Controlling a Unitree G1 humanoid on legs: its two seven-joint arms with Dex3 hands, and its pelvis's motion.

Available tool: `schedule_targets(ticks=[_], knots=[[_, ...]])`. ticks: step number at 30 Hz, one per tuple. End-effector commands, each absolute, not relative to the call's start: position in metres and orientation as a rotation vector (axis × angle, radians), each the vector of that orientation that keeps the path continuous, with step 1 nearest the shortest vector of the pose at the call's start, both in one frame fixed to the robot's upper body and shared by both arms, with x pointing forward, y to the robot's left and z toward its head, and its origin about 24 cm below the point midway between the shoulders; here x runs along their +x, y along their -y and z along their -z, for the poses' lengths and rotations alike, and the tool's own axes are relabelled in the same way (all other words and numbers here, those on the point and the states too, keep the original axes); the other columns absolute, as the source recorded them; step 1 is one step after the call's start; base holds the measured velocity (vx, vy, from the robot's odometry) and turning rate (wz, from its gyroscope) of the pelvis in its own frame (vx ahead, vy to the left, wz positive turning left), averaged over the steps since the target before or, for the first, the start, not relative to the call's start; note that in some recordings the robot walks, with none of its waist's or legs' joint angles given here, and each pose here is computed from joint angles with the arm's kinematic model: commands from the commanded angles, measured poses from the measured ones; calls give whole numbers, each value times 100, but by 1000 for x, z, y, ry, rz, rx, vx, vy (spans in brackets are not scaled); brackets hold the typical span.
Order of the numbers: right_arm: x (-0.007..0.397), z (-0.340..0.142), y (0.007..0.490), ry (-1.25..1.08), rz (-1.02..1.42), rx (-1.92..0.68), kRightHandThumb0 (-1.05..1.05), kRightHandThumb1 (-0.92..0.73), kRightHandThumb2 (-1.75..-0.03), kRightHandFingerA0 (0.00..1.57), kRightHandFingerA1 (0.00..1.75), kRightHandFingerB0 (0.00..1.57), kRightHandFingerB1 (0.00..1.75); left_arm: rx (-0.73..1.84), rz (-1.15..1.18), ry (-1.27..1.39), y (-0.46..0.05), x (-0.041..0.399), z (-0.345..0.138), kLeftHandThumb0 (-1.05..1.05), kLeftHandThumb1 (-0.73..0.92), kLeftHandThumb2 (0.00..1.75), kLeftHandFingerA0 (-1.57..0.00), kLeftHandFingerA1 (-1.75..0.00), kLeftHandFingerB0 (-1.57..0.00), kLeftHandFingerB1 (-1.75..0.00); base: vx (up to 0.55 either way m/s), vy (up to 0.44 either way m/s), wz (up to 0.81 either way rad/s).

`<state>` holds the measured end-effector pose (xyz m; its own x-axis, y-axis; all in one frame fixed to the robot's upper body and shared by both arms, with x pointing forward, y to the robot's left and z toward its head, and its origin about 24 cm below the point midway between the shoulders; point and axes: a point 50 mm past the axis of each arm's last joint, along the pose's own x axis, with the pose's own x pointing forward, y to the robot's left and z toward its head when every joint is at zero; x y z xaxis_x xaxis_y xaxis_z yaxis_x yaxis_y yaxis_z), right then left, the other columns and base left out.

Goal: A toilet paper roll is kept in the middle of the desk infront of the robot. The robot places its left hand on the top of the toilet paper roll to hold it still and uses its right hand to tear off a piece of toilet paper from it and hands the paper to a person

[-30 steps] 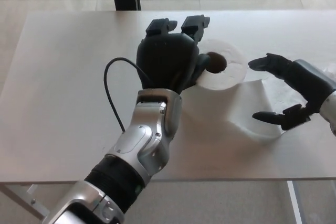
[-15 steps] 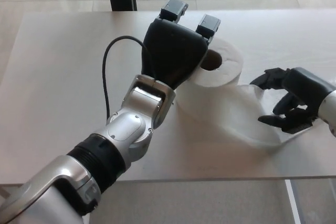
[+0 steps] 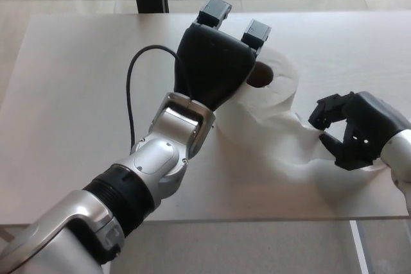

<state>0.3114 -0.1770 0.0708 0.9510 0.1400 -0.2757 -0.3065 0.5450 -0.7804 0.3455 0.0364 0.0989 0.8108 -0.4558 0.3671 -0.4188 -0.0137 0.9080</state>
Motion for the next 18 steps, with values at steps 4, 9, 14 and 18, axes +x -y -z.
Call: schedule_targets(ticks=[4,9,14,18], knots=[[306,-72,176,13,-142,-1009,-26,-69,-82,93,155,89,104,1665,73,618,-43,345,-85,-49,70,60,-28,-50,-41,-40,0,0,0],[302,-69,171,77,-98,-1030,-27,-68,-83,93,159,89,84,1659,94,601,-43,345,-84,-52,69,60,-28,-48,-39,-39,0,0,0],[296,-64,175,69,37,-771,-21,-47,-125,91,175,78,161,1677,90,599,-42,344,-82,-43,72,62,-33,-45,-40,-38,0,0,0],[291,-63,194,-30,351,-265,-22,-51,-113,94,175,76,161,1692,71,610,-45,346,-82,-35,63,59,-31,-46,-41,-39,0,0,0]])
